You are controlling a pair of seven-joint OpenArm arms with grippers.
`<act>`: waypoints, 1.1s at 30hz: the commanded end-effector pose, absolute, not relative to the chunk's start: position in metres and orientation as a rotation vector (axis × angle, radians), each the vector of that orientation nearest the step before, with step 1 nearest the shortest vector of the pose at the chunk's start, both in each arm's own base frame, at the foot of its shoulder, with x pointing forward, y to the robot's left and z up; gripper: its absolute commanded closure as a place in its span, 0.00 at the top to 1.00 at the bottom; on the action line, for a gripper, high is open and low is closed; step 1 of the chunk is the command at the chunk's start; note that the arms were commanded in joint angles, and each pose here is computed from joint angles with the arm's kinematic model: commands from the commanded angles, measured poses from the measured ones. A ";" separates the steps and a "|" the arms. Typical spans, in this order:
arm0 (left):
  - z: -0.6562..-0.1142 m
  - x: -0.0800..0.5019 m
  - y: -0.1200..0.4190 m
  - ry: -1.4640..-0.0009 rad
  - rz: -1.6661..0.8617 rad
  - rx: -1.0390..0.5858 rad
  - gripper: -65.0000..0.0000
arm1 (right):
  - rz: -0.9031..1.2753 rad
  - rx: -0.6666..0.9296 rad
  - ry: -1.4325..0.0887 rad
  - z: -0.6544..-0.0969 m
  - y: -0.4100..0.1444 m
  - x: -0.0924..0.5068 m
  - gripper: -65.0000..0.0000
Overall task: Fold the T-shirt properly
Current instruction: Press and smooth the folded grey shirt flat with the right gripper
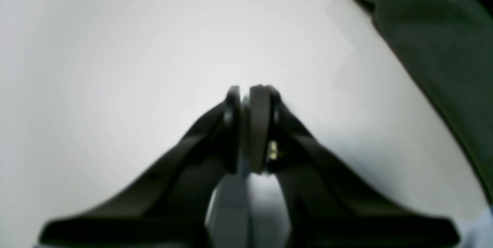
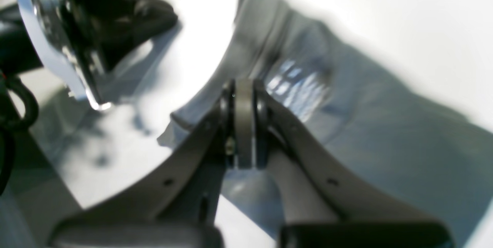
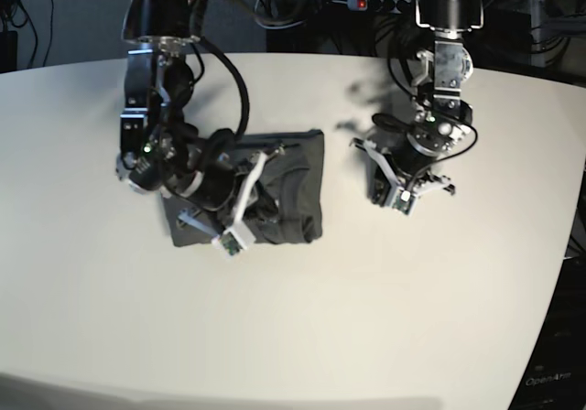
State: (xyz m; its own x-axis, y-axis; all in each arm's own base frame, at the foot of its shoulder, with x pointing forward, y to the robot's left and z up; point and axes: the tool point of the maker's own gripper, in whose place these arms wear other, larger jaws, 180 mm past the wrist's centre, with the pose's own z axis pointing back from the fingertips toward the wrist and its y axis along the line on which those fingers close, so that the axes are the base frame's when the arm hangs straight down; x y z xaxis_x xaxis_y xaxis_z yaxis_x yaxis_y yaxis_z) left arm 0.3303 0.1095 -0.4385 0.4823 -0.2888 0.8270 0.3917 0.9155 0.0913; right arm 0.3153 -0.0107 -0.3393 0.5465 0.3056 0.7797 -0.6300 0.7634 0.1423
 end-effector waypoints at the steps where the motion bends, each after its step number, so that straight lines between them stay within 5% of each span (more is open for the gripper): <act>1: -0.455 0.318 0.118 -0.892 -0.445 -0.079 0.07 | 0.596 0.433 -0.886 -0.319 -0.011 0.323 0.01; 21: -0.458 0.313 0.117 -0.883 -0.444 -0.082 0.07 | 0.667 0.489 -0.910 -0.312 0.019 0.337 0.01; 33: -0.458 0.313 0.117 -0.884 -0.444 -0.083 0.07 | 0.542 0.657 -0.803 -0.379 0.039 0.337 0.01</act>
